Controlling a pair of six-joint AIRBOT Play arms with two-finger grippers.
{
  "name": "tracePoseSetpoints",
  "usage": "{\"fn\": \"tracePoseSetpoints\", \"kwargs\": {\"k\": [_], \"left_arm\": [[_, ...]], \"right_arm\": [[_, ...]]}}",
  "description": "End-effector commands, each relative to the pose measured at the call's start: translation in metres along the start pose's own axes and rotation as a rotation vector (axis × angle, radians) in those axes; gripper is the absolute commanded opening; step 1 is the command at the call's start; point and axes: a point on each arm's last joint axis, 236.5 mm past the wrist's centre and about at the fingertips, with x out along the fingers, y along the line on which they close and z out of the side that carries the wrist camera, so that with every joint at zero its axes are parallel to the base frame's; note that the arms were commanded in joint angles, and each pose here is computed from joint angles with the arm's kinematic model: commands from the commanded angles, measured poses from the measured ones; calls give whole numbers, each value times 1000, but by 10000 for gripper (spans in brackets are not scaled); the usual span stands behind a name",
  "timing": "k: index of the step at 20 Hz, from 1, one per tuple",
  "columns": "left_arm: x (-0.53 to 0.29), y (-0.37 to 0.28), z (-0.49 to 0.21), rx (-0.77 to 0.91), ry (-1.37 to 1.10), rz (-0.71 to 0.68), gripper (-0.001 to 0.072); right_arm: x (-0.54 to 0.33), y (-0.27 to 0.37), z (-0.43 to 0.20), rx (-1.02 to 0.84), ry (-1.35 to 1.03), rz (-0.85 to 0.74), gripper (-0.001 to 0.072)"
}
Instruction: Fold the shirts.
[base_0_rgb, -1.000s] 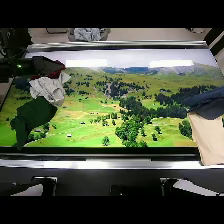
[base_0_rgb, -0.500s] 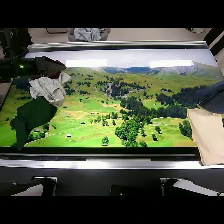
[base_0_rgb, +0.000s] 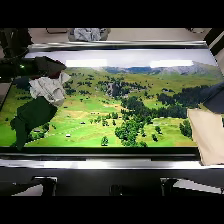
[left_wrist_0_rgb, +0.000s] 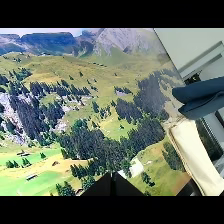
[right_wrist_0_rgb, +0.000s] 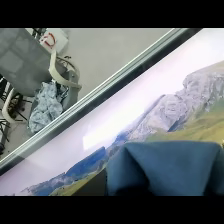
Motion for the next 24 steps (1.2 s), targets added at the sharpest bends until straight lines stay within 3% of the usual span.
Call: {"fn": "tracePoseSetpoints", "kwargs": {"k": [1, 7, 11, 18, 24], "left_arm": [[3, -2, 1, 4, -5, -2, 23], [3, -3, 1, 5, -4, -3, 23], [3, -3, 1, 5, -4, -3, 23], [3, -3, 1, 10, -4, -3, 23], [3, -3, 1, 10, -4, -3, 23]], "right_arm": [[30, 5, 4, -38, -39, -2, 47], [12, 8, -22, -104, 109, 11, 47], [-48, -64, -122, -118, 594, -262, 47], [-137, -107, -165, -18, 908, -627, 47], [-178, -125, -227, 79, 1078, -756, 47]]}}
